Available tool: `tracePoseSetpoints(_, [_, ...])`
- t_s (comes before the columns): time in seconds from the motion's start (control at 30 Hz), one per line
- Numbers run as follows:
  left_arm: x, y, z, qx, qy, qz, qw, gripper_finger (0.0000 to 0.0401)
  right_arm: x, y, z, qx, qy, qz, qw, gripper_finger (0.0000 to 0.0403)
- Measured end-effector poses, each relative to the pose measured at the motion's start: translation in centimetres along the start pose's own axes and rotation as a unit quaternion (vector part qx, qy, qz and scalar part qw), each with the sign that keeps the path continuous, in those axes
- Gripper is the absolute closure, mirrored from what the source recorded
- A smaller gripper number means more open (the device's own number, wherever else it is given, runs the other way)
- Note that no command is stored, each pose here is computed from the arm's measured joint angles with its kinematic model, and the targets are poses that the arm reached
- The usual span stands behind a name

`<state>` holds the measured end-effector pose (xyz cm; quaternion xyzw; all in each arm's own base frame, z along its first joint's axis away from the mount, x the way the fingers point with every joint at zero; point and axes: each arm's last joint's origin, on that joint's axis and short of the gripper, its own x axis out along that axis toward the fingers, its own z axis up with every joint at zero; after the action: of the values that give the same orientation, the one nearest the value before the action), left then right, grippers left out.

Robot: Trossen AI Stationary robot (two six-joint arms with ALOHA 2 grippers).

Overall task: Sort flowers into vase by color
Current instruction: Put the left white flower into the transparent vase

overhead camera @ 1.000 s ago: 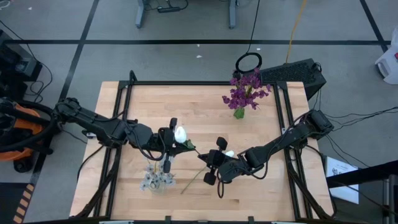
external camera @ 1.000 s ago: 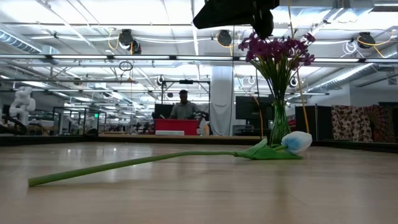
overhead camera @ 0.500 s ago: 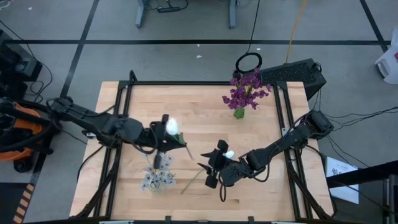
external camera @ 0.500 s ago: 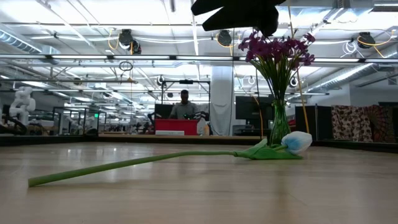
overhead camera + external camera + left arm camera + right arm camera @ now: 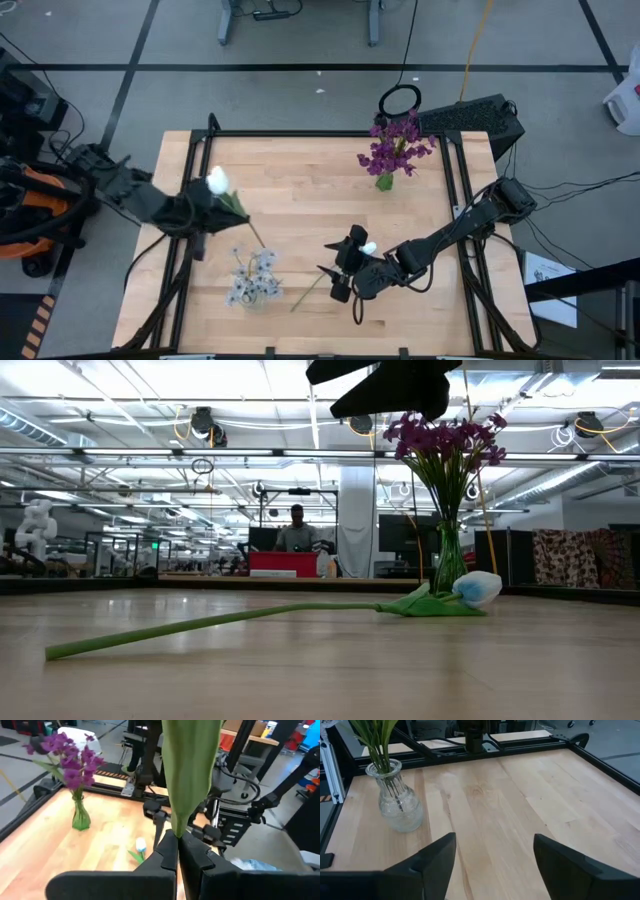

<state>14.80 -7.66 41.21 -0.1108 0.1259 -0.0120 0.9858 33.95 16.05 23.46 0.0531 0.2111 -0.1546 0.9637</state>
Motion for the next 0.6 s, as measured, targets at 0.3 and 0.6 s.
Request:
tracePoseSetpoints(0.3, [-1.6, -1.6, -3.2, 0.002, 0.051, -0.043, 0.998, 0.0395, 0.0, 0.0, 0.0, 0.002, 0.0, 0.001, 1.0, 0.0145])
tracePoseSetpoints(0.6, [-4.0, -2.8, -5.0, -0.01, 0.058, -0.05, 0.997, 0.0396, 0.0, 0.0, 0.0, 0.002, 0.001, 0.002, 1.0, 0.0145])
